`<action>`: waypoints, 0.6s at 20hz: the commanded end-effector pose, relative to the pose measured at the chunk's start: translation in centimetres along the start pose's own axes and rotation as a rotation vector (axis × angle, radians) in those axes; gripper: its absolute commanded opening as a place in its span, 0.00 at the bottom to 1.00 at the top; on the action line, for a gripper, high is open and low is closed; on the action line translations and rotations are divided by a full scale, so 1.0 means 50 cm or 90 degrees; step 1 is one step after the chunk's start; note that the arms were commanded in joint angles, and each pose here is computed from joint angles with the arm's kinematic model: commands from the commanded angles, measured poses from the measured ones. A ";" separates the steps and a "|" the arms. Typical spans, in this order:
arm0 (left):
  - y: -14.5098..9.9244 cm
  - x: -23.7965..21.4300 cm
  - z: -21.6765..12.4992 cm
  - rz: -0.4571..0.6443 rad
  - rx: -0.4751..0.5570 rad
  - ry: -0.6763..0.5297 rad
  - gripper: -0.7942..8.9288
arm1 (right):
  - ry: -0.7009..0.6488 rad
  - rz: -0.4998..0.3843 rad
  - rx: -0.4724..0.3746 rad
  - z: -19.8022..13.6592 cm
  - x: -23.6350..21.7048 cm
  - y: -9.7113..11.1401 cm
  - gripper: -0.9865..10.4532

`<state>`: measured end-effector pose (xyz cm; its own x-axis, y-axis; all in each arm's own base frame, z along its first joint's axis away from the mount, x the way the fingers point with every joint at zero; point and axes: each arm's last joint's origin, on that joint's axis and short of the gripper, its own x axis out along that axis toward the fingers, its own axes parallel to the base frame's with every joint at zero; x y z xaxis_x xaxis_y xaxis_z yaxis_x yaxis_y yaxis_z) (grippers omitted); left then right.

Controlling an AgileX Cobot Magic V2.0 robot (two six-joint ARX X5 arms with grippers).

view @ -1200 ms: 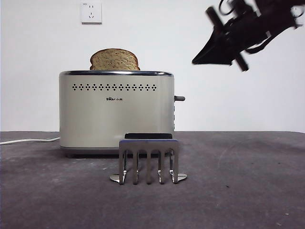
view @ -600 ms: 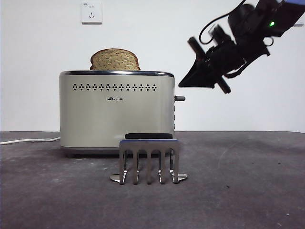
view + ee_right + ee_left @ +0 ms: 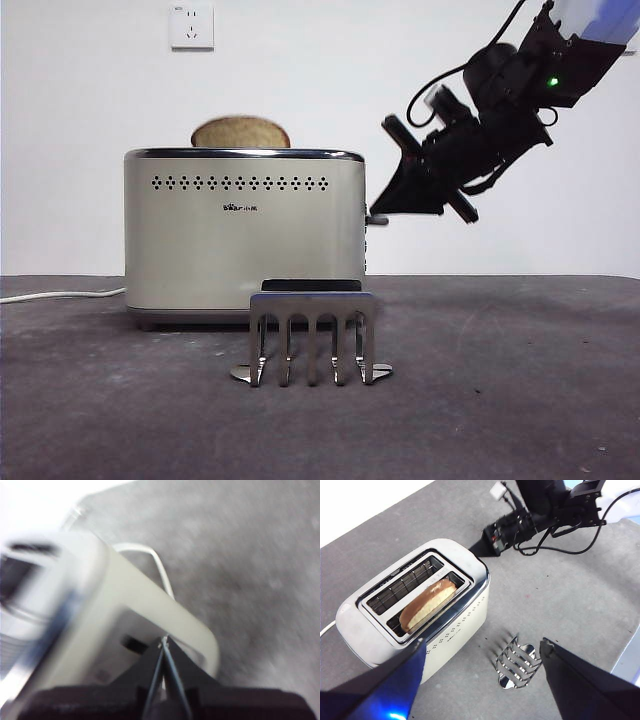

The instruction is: Pick up a slice of bread from the rack,put the bread on the toaster,press the button

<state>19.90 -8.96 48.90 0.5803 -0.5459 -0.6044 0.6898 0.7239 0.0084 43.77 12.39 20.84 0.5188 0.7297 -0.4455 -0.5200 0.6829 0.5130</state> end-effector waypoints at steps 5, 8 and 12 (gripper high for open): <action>0.000 0.002 -0.001 -0.004 -0.007 0.003 0.47 | 0.103 -0.050 -0.003 -0.073 0.047 -0.038 0.08; 0.000 0.002 -0.002 -0.004 -0.008 0.003 0.47 | 0.115 -0.053 0.003 -0.081 0.052 -0.043 0.08; 0.000 0.002 -0.002 -0.004 -0.008 0.003 0.47 | 0.118 -0.053 0.001 -0.083 0.053 -0.043 0.08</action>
<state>19.90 -8.96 48.89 0.5803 -0.5455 -0.6047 0.6896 0.7241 0.0085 43.85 12.81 18.93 0.4894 0.6937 -0.5284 -0.5307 0.7177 0.4508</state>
